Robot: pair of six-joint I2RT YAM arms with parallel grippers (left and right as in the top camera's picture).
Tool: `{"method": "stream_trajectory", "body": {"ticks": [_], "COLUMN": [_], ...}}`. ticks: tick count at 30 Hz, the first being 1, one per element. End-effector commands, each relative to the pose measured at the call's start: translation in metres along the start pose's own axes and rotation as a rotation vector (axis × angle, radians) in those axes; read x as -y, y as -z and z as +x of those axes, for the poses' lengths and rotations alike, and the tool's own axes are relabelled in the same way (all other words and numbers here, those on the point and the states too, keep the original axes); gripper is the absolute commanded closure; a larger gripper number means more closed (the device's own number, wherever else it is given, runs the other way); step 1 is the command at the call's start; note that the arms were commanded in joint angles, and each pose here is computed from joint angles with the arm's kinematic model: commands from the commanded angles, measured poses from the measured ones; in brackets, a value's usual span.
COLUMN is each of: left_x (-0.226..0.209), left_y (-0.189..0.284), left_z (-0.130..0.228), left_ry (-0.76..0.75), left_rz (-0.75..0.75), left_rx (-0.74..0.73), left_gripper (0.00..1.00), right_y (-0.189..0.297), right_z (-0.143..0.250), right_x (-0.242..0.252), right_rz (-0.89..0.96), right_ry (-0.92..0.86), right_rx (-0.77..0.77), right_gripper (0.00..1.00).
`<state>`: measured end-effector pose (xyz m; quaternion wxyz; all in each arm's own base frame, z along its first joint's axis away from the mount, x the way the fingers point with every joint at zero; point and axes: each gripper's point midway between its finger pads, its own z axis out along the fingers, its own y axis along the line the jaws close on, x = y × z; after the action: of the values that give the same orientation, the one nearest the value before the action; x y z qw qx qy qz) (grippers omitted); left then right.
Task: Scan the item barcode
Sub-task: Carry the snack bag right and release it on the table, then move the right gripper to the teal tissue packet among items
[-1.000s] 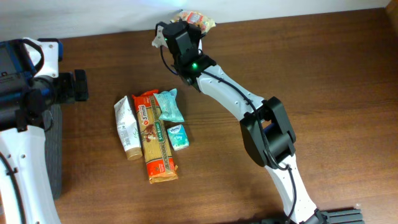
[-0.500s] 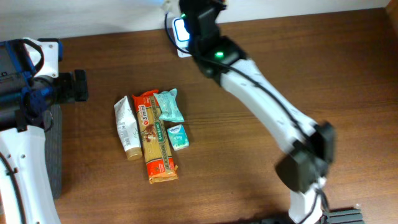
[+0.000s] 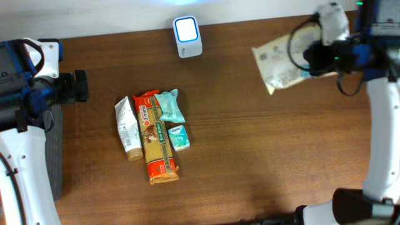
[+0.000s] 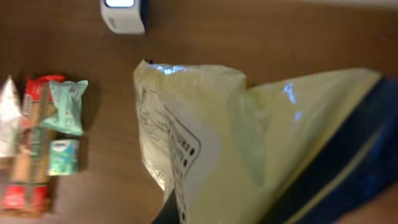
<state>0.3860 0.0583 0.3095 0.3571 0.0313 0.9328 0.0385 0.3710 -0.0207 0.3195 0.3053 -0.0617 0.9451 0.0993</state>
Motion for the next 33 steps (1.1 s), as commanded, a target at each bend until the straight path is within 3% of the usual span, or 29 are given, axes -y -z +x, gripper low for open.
{"method": "stream_trajectory", "body": {"ticks": [1, 7, 13, 14, 15, 16, 23, 27, 29, 33], "left_x": [0.001, 0.001, 0.001, 0.001, 0.001, 0.001, 0.001, 0.001, 0.001, 0.001], "left_y": [0.005, 0.005, 0.005, 0.005, 0.005, 0.005, 0.005, 0.005, 0.005, 0.005], "left_z": [-0.002, -0.002, -0.002, -0.002, -0.002, -0.002, -0.002, -0.002, -0.002, -0.002], "left_ry": [-0.012, -0.012, -0.012, -0.012, -0.012, -0.012, -0.012, -0.012, -0.012, -0.012], "left_rz": [0.005, 0.005, 0.005, 0.005, 0.005, 0.005, 0.005, 0.005, 0.005, 0.005], "left_rx": [0.015, 0.014, 0.014, 0.015, 0.014, 0.014, 0.014, 0.015, 0.015, 0.015], "left_gripper": [0.01, 0.01, 0.01, 0.01, 0.01, 0.01, 0.01, 0.01, 0.01, 0.01], "right_y": [-0.044, -0.117, -0.124, -0.123, -0.121, -0.121, -0.095, -0.063, -0.05, -0.047], "right_z": [0.03, 0.099, 0.131, 0.132, 0.135, 0.135, 0.104, 0.07, 0.052, 0.03], "right_x": [0.029, 0.101, 0.144, 0.146, 0.149, 0.15, 0.142, 0.135, 0.131, 0.108], "right_rz": [-0.145, -0.127, -0.062, -0.06, -0.055, -0.051, -0.071, -0.033, -0.008, -0.048], "right_ry": [-0.223, -0.452, -0.558, -0.565, -0.572, -0.573, -0.556, -0.498, -0.455, -0.435], "right_rx": [-0.108, -0.328, -0.389, -0.388, -0.392, -0.394, -0.347, -0.292, -0.252, -0.214], "right_gripper": [0.96, 0.96, 0.95, 0.82, 0.54, 0.44, 0.41, 0.33, 0.22, 0.2]}}
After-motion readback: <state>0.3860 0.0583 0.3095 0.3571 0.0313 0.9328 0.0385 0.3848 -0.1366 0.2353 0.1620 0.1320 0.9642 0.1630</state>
